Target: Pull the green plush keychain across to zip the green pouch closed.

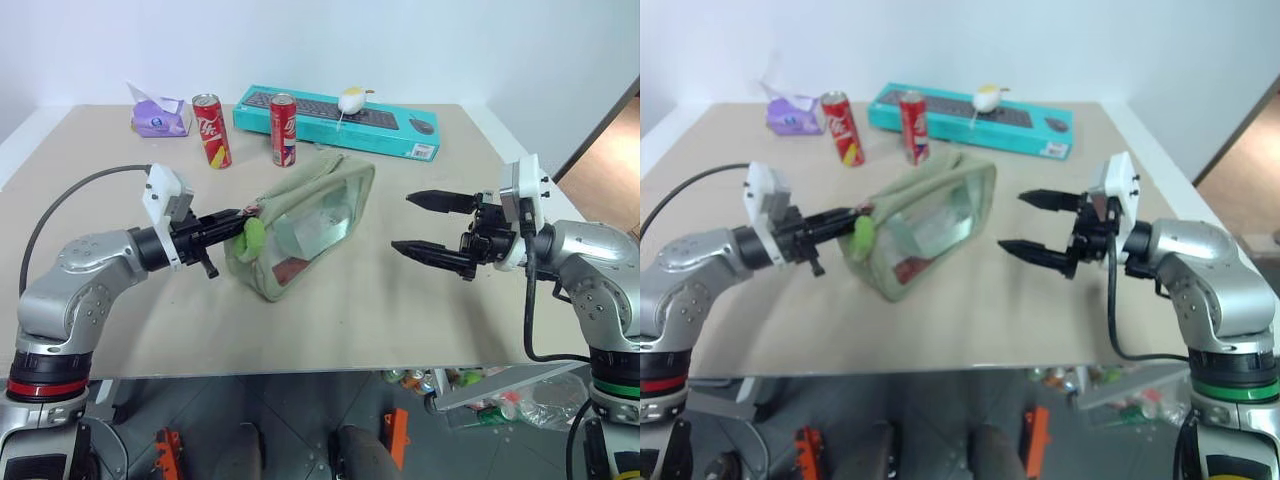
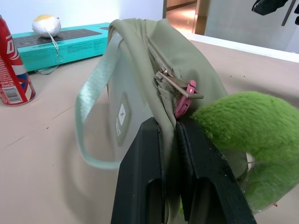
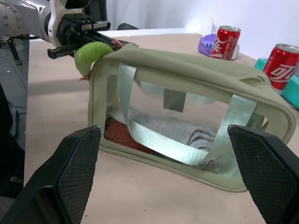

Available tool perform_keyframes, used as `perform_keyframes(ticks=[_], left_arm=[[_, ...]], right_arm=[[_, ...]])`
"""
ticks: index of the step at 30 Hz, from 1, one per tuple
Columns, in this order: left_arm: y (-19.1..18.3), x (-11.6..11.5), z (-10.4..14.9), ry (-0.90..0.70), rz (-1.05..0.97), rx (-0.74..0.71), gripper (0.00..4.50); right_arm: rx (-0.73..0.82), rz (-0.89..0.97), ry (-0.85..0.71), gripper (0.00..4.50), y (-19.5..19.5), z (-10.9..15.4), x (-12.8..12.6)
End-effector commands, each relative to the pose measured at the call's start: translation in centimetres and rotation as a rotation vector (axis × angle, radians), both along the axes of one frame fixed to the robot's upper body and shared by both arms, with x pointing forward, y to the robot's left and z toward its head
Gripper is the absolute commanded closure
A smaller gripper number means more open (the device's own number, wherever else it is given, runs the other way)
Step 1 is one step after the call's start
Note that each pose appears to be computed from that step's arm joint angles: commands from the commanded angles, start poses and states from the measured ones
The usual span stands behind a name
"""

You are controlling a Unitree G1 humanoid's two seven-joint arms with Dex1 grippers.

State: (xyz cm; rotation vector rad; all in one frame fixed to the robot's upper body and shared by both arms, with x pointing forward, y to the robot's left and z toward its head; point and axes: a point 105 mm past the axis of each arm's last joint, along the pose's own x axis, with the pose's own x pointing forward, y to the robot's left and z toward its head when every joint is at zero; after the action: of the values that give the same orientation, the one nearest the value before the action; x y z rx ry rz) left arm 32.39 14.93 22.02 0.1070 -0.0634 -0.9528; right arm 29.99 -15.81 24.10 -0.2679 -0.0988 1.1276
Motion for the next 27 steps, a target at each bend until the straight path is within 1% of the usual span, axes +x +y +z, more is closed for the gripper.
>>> perform_keyframes(ticks=[1,7,8,10,12,16,21,24,27], left_arm=[[-0.4,-0.2,1.9,-0.098,-0.030,0.006,4.49],[-1.8,-1.1,3.6,-0.191,-0.153,-0.014,4.49],[-2.4,-1.5,4.0,-0.207,-0.201,-0.006,4.49],[-3.7,-2.5,4.5,-0.234,-0.314,0.043,4.49],[-4.2,-2.9,4.2,-0.239,-0.375,0.099,4.49],[-3.8,-2.3,2.8,-0.217,-0.439,0.185,4.49],[-3.9,-1.4,2.3,-0.212,-0.518,0.247,4.49],[-3.8,-0.7,2.7,-0.231,-0.565,0.274,4.49],[-4.3,-0.4,3.7,-0.234,-0.632,0.259,4.49]], right_arm=[[-0.012,0.000,-0.059,0.00,0.0,1.0,-0.4],[-0.017,-0.007,-0.063,0.00,-0.2,1.0,-0.2],[-0.019,-0.007,-0.065,0.00,-0.2,1.0,-0.1],[-0.021,-0.014,-0.072,0.00,-0.3,1.1,0.0],[-0.022,-0.030,-0.084,0.00,-0.6,1.4,0.2],[-0.019,-0.073,-0.104,0.00,-1.7,2.1,0.5],[-0.025,-0.110,-0.118,0.00,-2.7,2.6,0.3],[-0.027,-0.126,-0.118,0.00,-3.1,2.6,0.1],[-0.028,-0.130,-0.116,0.00,-3.1,2.5,-0.2]])
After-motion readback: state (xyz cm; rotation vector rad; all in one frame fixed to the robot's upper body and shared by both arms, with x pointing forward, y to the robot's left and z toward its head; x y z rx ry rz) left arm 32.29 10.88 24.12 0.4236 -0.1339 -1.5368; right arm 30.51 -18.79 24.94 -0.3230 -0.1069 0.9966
